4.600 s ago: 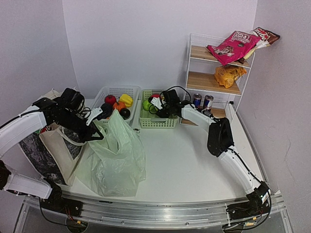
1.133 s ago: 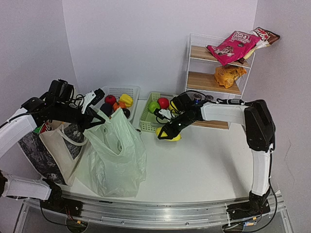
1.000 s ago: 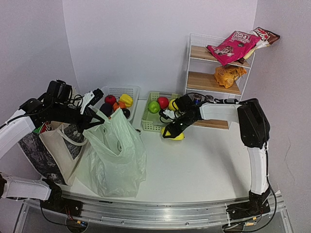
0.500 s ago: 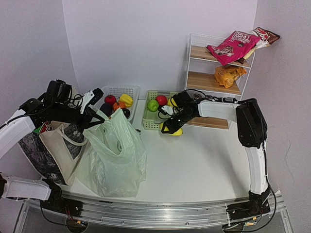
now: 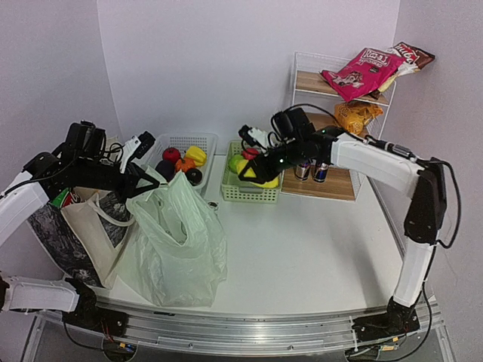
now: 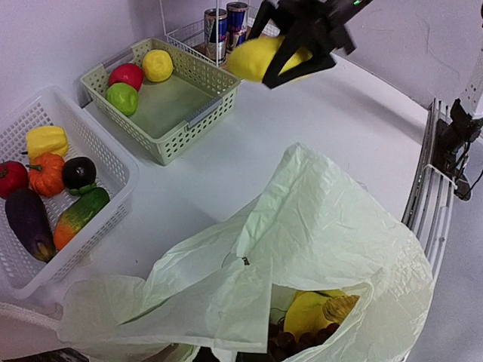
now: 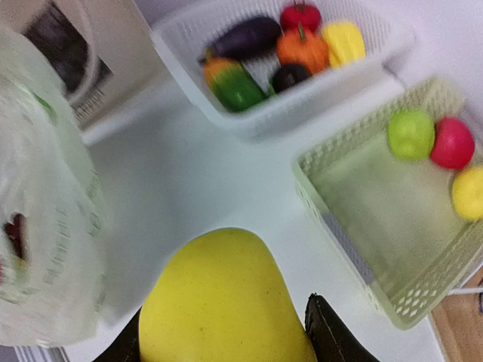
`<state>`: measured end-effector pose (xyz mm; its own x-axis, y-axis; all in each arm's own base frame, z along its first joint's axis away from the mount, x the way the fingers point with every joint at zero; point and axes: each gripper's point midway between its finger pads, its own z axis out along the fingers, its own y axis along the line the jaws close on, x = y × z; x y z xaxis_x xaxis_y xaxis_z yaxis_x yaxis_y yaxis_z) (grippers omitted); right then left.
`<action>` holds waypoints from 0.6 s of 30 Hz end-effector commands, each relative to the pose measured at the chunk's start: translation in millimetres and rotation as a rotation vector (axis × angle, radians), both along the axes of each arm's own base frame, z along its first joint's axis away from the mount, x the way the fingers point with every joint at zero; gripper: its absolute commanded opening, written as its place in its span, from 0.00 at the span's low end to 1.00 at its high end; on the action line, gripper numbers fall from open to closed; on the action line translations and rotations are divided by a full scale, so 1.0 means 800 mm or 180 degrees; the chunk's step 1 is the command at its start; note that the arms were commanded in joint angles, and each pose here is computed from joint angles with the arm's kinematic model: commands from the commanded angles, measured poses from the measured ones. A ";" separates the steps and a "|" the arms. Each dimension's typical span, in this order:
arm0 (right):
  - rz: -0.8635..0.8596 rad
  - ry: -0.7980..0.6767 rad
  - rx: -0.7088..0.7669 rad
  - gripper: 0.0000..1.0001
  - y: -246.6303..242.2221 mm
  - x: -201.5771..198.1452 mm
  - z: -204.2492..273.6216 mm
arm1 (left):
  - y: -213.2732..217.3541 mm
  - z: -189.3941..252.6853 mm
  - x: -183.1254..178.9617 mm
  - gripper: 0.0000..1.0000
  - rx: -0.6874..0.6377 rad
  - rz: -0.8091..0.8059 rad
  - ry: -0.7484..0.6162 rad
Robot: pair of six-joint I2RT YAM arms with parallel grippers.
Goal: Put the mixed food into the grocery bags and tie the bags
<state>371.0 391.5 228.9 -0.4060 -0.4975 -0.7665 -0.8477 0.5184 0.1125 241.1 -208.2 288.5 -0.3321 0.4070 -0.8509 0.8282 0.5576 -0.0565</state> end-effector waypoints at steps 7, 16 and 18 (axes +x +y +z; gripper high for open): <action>0.0245 -0.0320 0.2656 0.00 0.155 -0.144 0.233 | 0.008 0.066 0.001 0.00 -0.0583 0.0459 0.0156; 0.0768 -0.0660 0.2923 0.00 0.256 -0.266 0.184 | -0.007 0.085 -0.012 0.00 -0.0969 0.0384 0.0578; 0.0601 -0.0752 0.2783 0.00 0.259 -0.265 0.162 | -0.011 0.085 -0.015 0.00 -0.0990 0.0328 0.0641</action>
<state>173.0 601.9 318.2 -0.2776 0.1017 -0.9553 -0.9460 0.1440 0.2903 236.1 -209.0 331.0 -0.5199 0.1542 -0.8402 0.7096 0.6256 -0.3243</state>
